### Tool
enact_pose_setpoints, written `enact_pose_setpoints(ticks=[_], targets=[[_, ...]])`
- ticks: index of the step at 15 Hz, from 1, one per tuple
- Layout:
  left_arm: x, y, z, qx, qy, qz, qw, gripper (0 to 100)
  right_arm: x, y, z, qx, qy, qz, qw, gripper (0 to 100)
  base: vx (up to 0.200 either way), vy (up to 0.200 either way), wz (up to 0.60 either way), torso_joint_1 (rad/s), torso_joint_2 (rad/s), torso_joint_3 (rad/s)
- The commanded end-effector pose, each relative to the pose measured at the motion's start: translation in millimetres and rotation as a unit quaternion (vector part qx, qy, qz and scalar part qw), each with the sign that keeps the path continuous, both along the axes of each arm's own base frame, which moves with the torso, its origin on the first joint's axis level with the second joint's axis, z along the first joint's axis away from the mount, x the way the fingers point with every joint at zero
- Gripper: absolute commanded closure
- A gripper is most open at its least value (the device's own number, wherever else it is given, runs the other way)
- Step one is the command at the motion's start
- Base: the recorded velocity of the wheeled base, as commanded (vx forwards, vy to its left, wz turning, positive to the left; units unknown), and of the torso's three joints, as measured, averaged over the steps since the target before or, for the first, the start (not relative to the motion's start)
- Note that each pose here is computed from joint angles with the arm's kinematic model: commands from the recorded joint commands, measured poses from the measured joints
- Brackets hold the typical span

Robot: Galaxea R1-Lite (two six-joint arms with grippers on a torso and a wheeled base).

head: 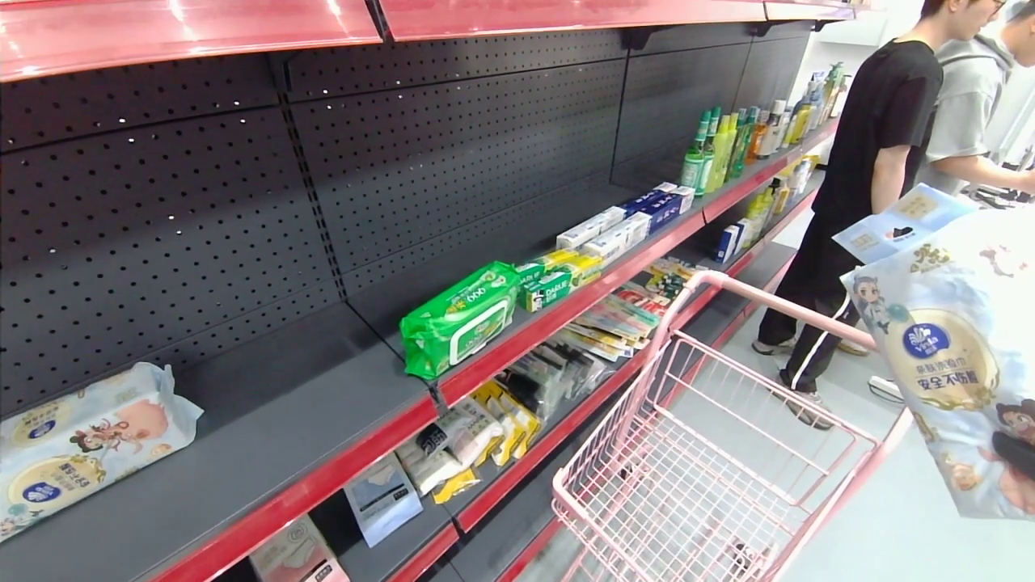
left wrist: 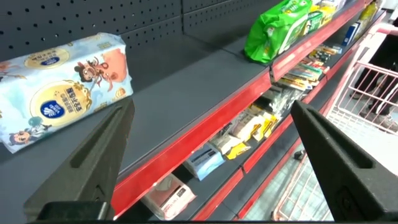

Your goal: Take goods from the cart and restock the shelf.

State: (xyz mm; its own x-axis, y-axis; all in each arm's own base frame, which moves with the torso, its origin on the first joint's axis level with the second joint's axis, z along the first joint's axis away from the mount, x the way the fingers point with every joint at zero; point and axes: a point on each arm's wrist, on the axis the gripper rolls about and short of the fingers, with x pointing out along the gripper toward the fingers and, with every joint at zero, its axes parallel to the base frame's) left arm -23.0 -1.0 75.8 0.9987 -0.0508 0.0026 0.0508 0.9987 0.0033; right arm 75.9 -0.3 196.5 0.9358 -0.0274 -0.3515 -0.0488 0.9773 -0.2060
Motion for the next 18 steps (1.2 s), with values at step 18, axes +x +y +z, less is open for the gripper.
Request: enact_pose_setpoints(ticks=[18], targets=[[0.1,0.0,0.1,0.0,0.001,0.0,1.0,0,-5.7,-1.0,-4.5,-0.012,-0.002,-0.005,1.0,100,0.0,0.0,0.57,0.01,-0.01,-0.007]])
